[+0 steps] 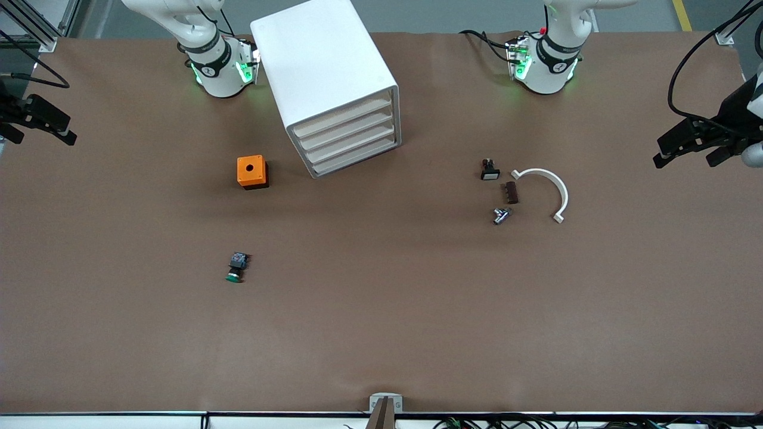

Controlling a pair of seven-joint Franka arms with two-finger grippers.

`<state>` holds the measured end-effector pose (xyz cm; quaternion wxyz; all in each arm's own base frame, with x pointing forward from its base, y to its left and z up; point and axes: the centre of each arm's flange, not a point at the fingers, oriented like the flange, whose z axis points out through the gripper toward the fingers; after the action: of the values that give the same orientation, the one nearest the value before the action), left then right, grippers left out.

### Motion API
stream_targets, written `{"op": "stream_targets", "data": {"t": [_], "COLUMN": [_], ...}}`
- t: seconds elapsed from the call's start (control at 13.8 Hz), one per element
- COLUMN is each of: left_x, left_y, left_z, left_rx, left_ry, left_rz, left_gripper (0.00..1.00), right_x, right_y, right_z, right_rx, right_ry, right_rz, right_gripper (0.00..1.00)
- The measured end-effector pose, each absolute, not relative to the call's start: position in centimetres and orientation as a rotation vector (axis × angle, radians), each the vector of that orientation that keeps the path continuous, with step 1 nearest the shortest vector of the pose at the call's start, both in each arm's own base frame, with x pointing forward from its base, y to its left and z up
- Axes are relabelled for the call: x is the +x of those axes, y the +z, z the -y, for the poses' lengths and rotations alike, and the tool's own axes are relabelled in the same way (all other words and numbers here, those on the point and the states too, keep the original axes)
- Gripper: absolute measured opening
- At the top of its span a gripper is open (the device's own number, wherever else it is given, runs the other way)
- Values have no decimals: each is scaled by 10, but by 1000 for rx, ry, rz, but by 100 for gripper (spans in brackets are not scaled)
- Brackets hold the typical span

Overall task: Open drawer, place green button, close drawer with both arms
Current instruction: 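Move the left gripper toward the white cabinet's drawer handle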

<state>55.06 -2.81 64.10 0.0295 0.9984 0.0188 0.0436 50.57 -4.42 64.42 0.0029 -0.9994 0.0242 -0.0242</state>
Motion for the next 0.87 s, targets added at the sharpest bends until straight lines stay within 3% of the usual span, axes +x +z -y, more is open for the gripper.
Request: {"op": "stream_targets", "data": {"t": [0.58, 0.87], "left_x": [552, 566], "left_y": [638, 608], "left_z": [24, 21], "left_rx": [3080, 3083], "left_ry": [125, 39], "left_rz": [-70, -80], "left_gripper": [100, 100], "right_x": [506, 506], "right_y": [644, 644], "right_z": [43, 43], "right_rx": [-3134, -3134], "right_ry": [-76, -75], "right_rz": [-71, -71], "right_gripper": [100, 100]}}
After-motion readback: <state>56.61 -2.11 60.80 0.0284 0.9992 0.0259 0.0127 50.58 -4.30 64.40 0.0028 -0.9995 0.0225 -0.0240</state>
